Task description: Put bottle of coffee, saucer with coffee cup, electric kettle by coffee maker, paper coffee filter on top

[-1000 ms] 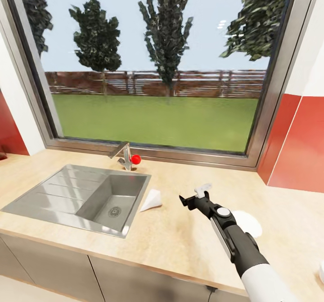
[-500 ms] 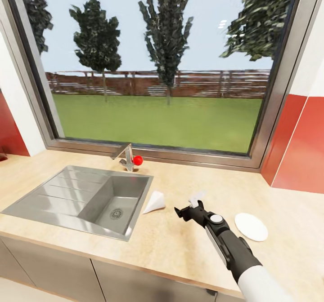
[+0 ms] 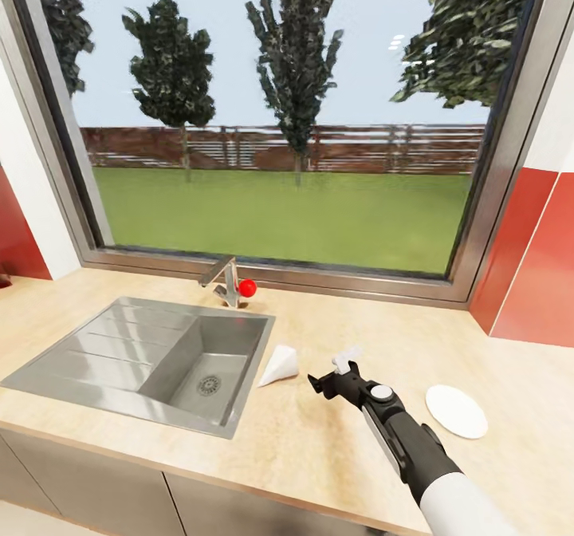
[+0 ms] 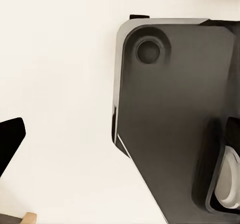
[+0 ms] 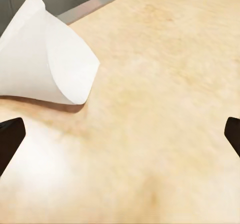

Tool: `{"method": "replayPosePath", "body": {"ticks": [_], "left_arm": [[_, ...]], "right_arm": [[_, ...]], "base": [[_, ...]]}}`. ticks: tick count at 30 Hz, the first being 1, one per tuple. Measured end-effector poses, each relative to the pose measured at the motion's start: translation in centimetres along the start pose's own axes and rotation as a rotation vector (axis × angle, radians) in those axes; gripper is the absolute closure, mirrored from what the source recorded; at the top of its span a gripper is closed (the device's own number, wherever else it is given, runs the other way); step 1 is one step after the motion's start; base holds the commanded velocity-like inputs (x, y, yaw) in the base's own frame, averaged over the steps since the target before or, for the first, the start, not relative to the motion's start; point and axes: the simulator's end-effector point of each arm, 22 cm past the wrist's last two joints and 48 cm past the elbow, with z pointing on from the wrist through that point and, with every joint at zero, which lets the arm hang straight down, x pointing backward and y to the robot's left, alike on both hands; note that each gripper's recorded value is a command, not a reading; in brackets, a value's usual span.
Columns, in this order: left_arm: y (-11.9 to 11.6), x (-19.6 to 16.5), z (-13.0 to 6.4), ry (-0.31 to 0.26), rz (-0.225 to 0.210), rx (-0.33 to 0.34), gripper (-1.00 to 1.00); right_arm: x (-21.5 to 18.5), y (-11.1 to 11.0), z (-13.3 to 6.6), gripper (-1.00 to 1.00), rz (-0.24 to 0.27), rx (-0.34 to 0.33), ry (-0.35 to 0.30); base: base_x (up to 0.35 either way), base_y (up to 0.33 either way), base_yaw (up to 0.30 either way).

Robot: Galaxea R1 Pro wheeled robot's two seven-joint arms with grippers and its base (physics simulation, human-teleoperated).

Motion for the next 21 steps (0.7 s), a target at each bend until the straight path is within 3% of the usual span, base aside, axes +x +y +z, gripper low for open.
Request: {"method": "replayPosePath", "body": {"ticks": [12, 21], "left_arm": [[0.1, 0.0, 0.0, 0.001, 0.0, -0.001, -1.0], [1.7, 1.9, -0.1, 0.037, 0.002, -0.024, -1.0]], "right_arm": [[0.0, 0.2, 0.0, -1.0, 0.0, -0.004, -0.001], [-1.0, -0.2, 0.0, -1.0, 0.024, 0.021, -0.019]], "base": [[0.139, 0.102, 0.0], [0.005, 0.003, 0.0]]}}
